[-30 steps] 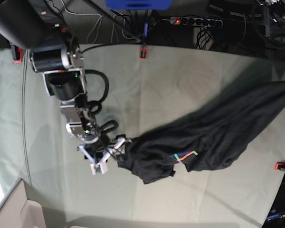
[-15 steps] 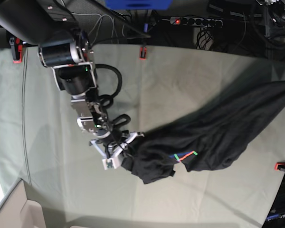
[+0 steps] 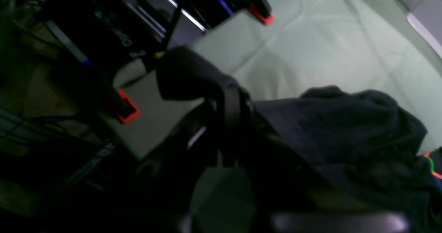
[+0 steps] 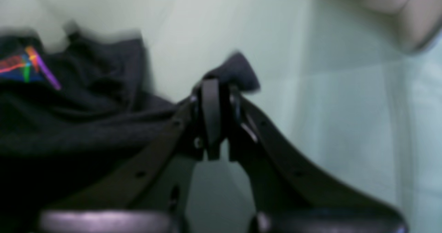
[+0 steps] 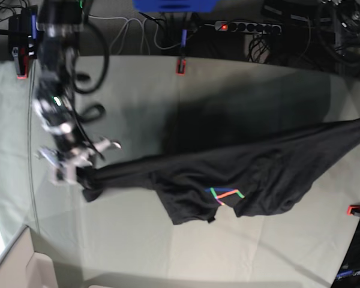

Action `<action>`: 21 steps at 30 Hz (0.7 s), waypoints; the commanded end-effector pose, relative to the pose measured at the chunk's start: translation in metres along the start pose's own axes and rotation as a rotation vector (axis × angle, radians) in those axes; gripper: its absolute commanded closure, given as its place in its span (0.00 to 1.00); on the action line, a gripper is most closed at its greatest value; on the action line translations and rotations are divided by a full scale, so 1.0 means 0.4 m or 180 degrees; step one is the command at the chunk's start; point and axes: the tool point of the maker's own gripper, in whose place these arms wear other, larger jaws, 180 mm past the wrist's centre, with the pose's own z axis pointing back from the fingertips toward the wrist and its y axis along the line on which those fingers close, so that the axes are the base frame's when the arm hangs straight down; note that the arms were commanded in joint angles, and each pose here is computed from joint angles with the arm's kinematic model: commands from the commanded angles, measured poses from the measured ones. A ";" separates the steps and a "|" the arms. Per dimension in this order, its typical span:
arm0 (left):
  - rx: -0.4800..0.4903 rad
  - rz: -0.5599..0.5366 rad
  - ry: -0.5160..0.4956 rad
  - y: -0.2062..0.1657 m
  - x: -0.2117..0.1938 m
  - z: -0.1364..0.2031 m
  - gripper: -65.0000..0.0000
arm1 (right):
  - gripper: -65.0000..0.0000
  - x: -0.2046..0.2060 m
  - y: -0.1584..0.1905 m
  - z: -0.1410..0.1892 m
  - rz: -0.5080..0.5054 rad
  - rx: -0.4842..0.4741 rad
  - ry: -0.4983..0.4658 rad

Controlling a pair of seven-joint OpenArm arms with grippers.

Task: Layout the t-shirt on the table in an organized manner, then fold the t-shirt properly
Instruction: 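Pull the t-shirt apart with both grippers, stretching it between them, then lift the stretched t-shirt with both grippers and swing it over the table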

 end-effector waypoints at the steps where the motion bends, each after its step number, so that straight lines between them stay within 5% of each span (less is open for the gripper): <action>1: 0.0001 -0.0047 -0.0194 0.000 0.044 0.008 1.00 | 1.00 0.020 -0.017 0.038 -0.0001 -0.0090 -0.0112; 12: 0.0032 0.0023 -0.0031 0.005 -0.014 0.020 1.00 | 1.00 -0.016 -0.139 0.303 -0.0157 -0.0704 0.0016; 16: -0.0024 0.0029 -0.0050 -0.013 -0.008 0.013 1.00 | 1.00 -0.026 -0.181 0.334 -0.0230 -0.0852 0.0036; 21: -0.0450 -0.0082 -0.0132 -0.151 0.027 -0.026 1.00 | 1.00 0.004 -0.194 0.311 -0.0174 -0.0840 -0.0068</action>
